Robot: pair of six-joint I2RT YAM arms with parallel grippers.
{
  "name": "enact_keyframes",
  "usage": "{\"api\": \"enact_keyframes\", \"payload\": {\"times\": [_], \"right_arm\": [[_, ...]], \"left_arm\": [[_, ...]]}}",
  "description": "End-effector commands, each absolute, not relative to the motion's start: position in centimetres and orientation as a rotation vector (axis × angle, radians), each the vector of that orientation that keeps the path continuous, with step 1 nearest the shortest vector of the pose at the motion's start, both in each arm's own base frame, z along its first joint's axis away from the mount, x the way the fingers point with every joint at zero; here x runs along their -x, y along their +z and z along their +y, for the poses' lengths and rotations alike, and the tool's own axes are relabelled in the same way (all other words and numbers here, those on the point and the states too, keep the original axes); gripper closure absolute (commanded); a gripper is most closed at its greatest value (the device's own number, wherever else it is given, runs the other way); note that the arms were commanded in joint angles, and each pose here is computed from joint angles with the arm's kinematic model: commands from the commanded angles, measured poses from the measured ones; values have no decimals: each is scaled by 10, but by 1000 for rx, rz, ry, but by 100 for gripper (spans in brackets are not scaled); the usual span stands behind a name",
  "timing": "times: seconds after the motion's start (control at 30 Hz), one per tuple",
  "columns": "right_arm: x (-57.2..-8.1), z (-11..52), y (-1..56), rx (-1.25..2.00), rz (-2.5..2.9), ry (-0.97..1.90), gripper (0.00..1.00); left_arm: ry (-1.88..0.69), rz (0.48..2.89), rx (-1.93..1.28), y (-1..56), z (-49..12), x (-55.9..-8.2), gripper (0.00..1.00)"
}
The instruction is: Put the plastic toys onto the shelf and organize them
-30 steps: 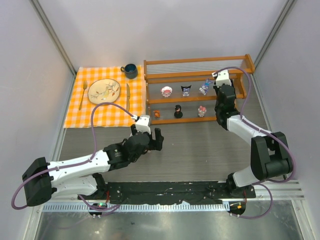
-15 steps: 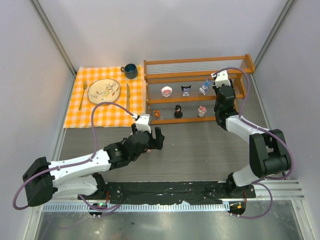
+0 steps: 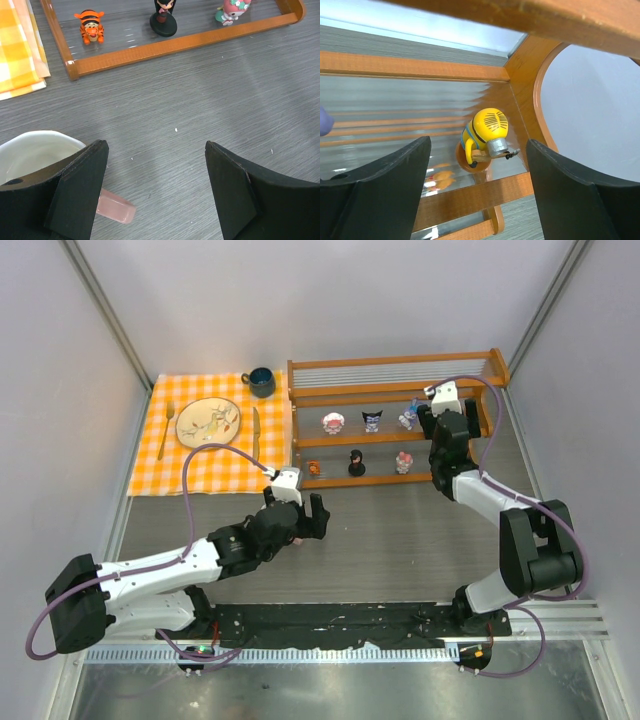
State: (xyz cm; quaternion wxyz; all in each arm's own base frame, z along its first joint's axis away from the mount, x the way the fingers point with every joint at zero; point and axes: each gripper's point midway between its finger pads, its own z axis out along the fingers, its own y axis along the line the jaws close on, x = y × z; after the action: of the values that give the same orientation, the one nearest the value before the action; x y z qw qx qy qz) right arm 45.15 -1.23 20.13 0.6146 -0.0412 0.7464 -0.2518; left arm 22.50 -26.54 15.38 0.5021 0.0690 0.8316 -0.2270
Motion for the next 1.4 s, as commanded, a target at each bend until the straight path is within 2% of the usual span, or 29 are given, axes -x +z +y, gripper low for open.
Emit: {"api": "enact_keyframes", "payload": {"times": [0.0, 0.53, 0.8, 0.87, 1.17, 1.37], "right_arm": [[-449, -13, 231, 23, 1638, -531, 17], [-432, -12, 265, -40, 1597, -445, 13], [-393, -9, 262, -124, 1645, -311, 12], [-386, -5, 259, -146, 1656, -260, 7], [-321, -3, 283, -371, 1539, -2, 2], [-310, 4, 285, -496, 1516, 150, 2]], "left_arm": [[-602, 1951, -134, 177, -274, -232, 17], [-653, 1942, -124, 187, -278, -229, 18], [-680, 1957, -82, 187, -271, -223, 17], [-669, 1977, -70, 185, -267, -221, 15], [-702, 1985, 10, 195, -244, -208, 11], [-675, 1962, 58, 207, -224, -206, 11]]}}
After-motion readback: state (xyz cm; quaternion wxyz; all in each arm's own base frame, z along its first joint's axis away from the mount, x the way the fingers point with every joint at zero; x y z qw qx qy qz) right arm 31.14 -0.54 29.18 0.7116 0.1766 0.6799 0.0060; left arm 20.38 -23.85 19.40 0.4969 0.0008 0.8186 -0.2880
